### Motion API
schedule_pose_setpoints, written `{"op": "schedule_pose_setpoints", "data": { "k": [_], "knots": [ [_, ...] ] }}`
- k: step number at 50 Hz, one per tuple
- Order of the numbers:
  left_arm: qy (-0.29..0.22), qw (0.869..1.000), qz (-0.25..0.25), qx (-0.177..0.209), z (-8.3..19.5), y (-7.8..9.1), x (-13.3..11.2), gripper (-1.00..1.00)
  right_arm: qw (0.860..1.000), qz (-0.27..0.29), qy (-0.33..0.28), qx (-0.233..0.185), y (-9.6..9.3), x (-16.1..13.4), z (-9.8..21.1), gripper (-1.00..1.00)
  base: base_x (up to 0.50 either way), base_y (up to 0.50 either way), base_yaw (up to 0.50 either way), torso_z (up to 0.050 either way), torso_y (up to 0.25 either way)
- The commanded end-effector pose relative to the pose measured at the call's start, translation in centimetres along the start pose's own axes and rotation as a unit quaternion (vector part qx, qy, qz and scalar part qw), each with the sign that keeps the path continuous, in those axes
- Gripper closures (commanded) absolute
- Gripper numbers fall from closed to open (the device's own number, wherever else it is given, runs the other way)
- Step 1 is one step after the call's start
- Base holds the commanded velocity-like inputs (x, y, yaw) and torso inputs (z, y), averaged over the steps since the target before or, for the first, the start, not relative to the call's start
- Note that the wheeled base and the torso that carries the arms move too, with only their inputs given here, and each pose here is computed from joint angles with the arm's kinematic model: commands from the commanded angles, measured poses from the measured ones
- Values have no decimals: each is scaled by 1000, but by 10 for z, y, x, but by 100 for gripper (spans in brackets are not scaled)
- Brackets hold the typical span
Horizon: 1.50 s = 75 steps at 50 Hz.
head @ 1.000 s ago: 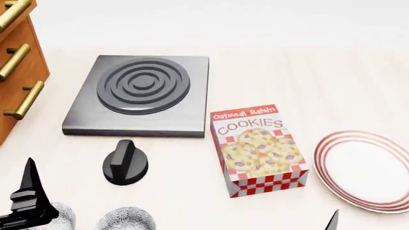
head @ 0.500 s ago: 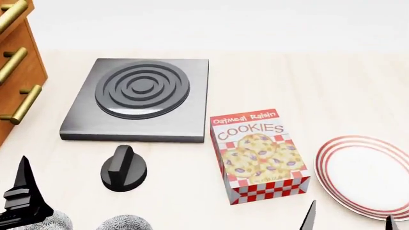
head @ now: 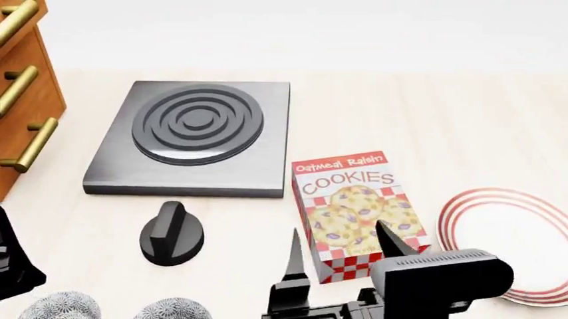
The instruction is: Pick the akita bowl from table center and place it on the plate.
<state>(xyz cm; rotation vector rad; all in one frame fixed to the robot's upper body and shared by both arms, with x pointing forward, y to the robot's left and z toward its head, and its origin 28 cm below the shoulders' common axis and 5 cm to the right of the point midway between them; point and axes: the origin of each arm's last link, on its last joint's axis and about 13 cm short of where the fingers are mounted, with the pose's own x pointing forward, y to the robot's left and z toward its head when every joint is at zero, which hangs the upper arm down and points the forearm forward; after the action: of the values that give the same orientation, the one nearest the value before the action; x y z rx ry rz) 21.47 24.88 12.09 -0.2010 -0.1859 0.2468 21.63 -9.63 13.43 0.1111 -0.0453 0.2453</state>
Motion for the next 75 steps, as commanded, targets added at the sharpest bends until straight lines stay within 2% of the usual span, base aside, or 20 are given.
{"op": "schedule_pose_setpoints", "data": {
  "k": [1, 10, 18, 52, 75],
  "knots": [
    [4, 1000, 9, -18, 1, 1, -1, -100, 995, 83, 57, 27, 11, 16, 15, -100, 0, 0, 0, 0, 0],
    [7, 1000, 11, -22, 0, 1, -3, -100, 984, 117, 118, 69, 14, 23, 13, -100, 0, 0, 0, 0, 0],
    [6, 1000, 13, -28, 1, 3, -3, -100, 976, 128, 154, 80, 16, 31, 9, -100, 0, 0, 0, 0, 0],
    [8, 999, 19, -38, -3, 5, -8, -100, 961, 124, 232, 82, 17, 23, -4, -100, 0, 0, 0, 0, 0],
    [10, 998, 28, -55, 2, 6, -7, -100, 948, 130, 274, 96, 12, 45, -23, -100, 0, 0, 0, 0, 0]
  ]
}}
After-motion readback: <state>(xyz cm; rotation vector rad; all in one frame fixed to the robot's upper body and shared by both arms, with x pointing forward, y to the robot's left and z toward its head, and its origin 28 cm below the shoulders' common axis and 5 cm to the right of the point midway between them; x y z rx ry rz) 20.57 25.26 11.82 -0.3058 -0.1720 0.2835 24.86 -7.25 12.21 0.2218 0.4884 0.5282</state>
